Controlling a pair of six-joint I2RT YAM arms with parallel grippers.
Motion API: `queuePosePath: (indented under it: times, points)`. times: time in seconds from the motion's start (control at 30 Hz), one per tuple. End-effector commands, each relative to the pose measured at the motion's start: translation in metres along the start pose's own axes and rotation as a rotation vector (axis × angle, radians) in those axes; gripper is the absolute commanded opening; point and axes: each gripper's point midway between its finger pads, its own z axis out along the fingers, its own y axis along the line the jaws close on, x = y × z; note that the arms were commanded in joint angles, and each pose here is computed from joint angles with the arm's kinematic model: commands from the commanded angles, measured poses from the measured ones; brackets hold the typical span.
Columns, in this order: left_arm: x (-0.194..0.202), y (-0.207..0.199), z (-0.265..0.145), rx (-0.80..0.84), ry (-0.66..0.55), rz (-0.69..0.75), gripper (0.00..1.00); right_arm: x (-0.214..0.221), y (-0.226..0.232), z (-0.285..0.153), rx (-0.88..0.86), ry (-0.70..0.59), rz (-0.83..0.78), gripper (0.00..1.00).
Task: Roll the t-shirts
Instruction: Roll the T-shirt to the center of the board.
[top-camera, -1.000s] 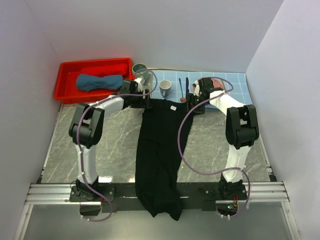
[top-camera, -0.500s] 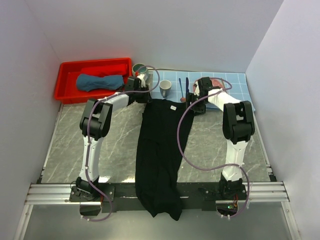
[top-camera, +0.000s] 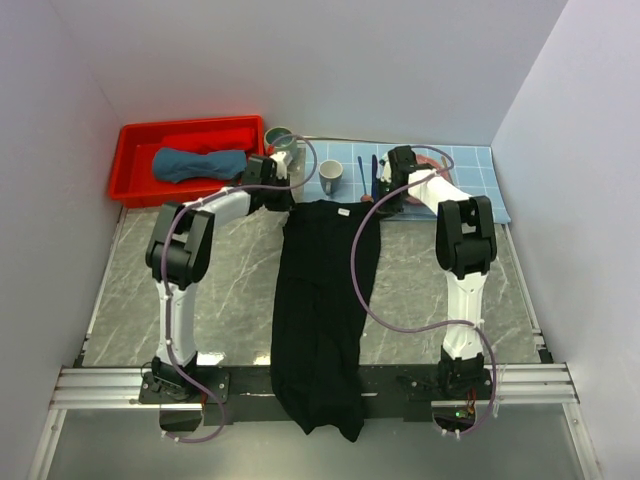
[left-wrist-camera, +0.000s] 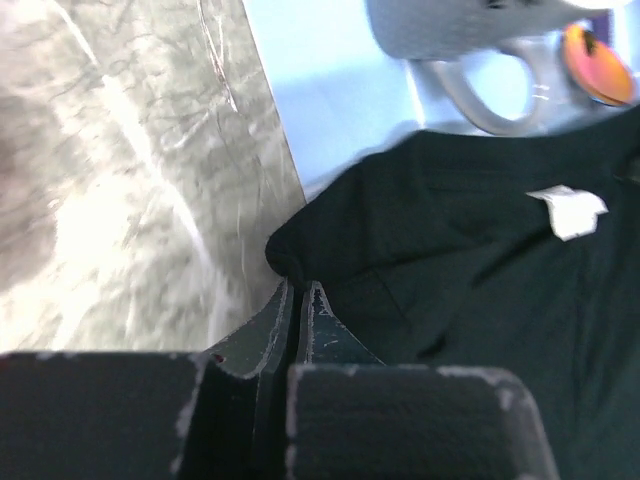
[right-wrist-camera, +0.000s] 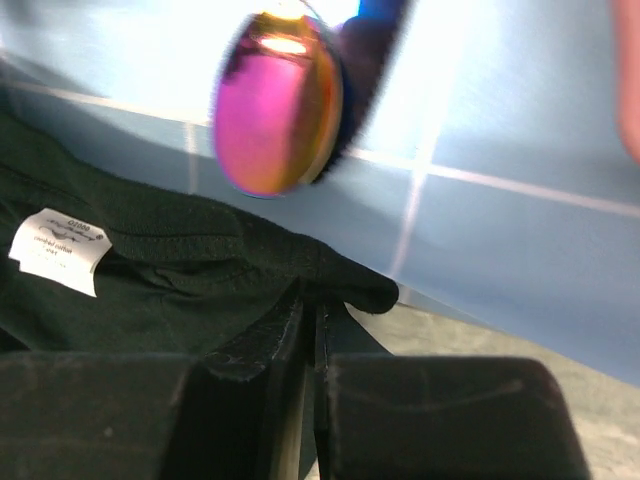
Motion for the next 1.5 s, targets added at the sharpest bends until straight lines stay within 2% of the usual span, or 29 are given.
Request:
queuePosePath:
  times: [0.0, 0.2, 0.57, 0.7, 0.9, 1.0, 1.07, 1.17, 1.2, 1.23, 1.27, 1.37, 1.4, 1.43, 1.47]
  points:
    - [-0.042, -0.010, -0.048, 0.003, -0.105, 0.069, 0.01, -0.026, 0.033, -0.008, -0.054, -0.079, -0.121, 0.08]
    - [-0.046, 0.003, -0.077, -0.033, -0.126, 0.078, 0.01, -0.030, 0.072, -0.019, -0.109, -0.101, -0.185, 0.08]
    - [-0.059, 0.056, -0.110, -0.153, -0.173, 0.088, 0.01, -0.034, 0.139, 0.001, -0.170, -0.142, -0.295, 0.08]
    - [-0.073, 0.071, -0.111, -0.178, -0.196, 0.111, 0.01, -0.047, 0.151, 0.010, -0.161, -0.182, -0.324, 0.08]
    - [-0.090, 0.088, -0.101, -0.215, -0.216, 0.131, 0.01, -0.067, 0.141, 0.021, -0.089, -0.236, -0.345, 0.08]
    - [-0.094, 0.090, -0.096, -0.215, -0.218, 0.130, 0.02, -0.072, 0.138, 0.025, -0.064, -0.256, -0.350, 0.13]
    - [-0.095, 0.089, -0.096, -0.210, -0.220, 0.130, 0.10, -0.075, 0.141, 0.024, -0.072, -0.266, -0.349, 0.15]
    - [-0.095, 0.088, -0.098, -0.211, -0.222, 0.129, 0.27, -0.079, 0.143, 0.019, -0.077, -0.281, -0.342, 0.38]
    - [-0.095, 0.088, -0.099, -0.208, -0.220, 0.131, 0.32, -0.081, 0.143, 0.015, -0.073, -0.289, -0.339, 0.43]
    - [-0.096, 0.087, -0.103, -0.214, -0.222, 0.130, 0.43, -0.080, 0.144, 0.014, -0.072, -0.286, -0.335, 0.46]
    - [-0.098, 0.088, -0.107, -0.233, -0.227, 0.127, 0.47, -0.080, 0.143, 0.010, -0.069, -0.287, -0.332, 0.51]
    - [-0.110, 0.085, -0.136, -0.282, -0.264, 0.117, 0.62, -0.073, 0.141, -0.010, -0.062, -0.275, -0.335, 0.57]
    - [-0.112, 0.085, -0.147, -0.311, -0.271, 0.107, 0.65, -0.075, 0.144, -0.030, -0.073, -0.294, -0.338, 0.57]
    - [-0.122, 0.074, -0.170, -0.309, -0.310, 0.112, 0.70, -0.069, 0.141, -0.037, -0.074, -0.280, -0.335, 0.58]
    - [-0.114, 0.070, -0.177, -0.302, -0.299, 0.091, 0.71, -0.054, 0.133, -0.036, -0.070, -0.242, -0.325, 0.59]
